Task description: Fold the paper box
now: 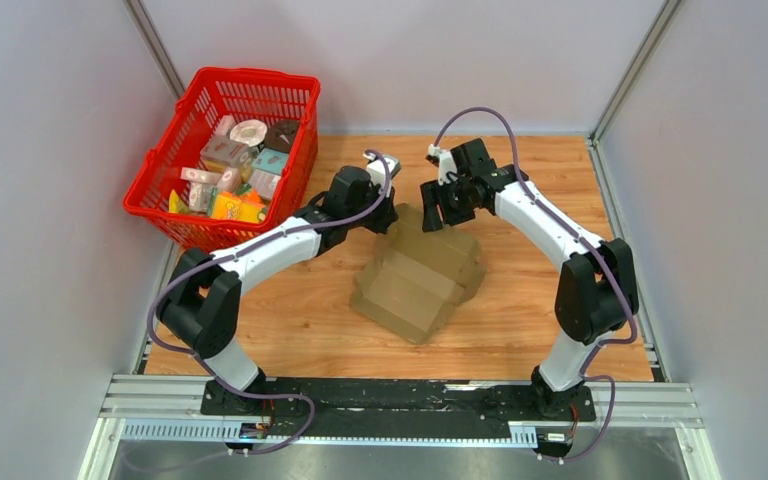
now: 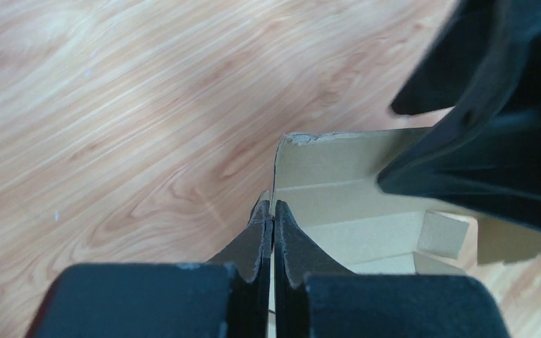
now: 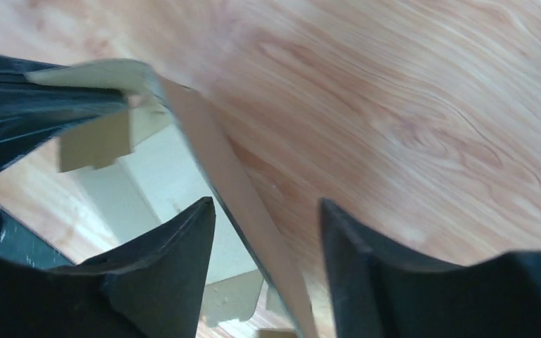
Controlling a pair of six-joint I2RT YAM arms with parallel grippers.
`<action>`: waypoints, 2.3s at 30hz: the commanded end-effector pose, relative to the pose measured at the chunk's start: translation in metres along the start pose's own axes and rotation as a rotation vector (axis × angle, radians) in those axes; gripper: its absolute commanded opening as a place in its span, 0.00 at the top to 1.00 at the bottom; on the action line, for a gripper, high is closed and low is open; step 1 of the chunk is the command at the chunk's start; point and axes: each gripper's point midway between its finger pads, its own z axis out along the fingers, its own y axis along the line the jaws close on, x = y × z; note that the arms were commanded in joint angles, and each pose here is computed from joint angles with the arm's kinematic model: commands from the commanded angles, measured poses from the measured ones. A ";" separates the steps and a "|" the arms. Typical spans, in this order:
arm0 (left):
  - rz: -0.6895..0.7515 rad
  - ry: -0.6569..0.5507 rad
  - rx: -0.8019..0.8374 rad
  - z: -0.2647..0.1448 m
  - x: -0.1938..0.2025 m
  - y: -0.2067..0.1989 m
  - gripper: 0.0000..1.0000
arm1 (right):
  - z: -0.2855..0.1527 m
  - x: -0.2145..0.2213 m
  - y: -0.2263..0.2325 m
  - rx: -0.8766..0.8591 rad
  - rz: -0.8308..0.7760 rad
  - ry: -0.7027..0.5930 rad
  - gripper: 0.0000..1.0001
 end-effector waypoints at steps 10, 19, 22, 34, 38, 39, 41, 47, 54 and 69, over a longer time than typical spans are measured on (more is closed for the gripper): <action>-0.262 -0.265 -0.309 -0.021 -0.018 0.038 1.00 | -0.099 -0.045 0.016 0.325 0.749 -0.386 0.00; -0.300 -0.381 -0.398 -0.046 -0.010 0.035 1.00 | -0.068 -0.063 0.046 0.092 1.326 -0.447 0.00; -0.300 -0.402 -0.396 -0.048 -0.008 0.035 1.00 | -0.058 -0.070 0.038 0.096 1.453 -0.476 0.04; -0.220 -0.413 -0.366 -0.046 -0.003 0.028 1.00 | -0.012 -0.075 0.027 0.132 1.578 -0.391 0.29; -0.197 -0.418 -0.337 -0.044 -0.004 0.022 1.00 | -0.004 -0.078 0.021 0.146 1.581 -0.393 0.30; -0.191 -0.415 -0.337 -0.043 -0.003 0.022 1.00 | -0.002 -0.078 0.020 0.148 1.583 -0.387 0.32; -0.178 -0.410 -0.336 -0.042 -0.002 0.021 1.00 | 0.003 -0.075 0.020 0.145 1.600 -0.373 0.38; -0.144 -0.407 -0.337 -0.042 -0.002 0.020 1.00 | 0.014 -0.073 0.025 0.059 1.659 -0.333 0.55; -0.101 -0.400 -0.309 -0.041 0.000 0.014 0.99 | 0.023 -0.069 0.020 0.044 1.662 -0.329 0.83; -0.208 -0.297 -0.377 -0.091 0.042 0.025 0.29 | 0.029 -0.044 0.023 -0.068 1.670 -0.289 1.00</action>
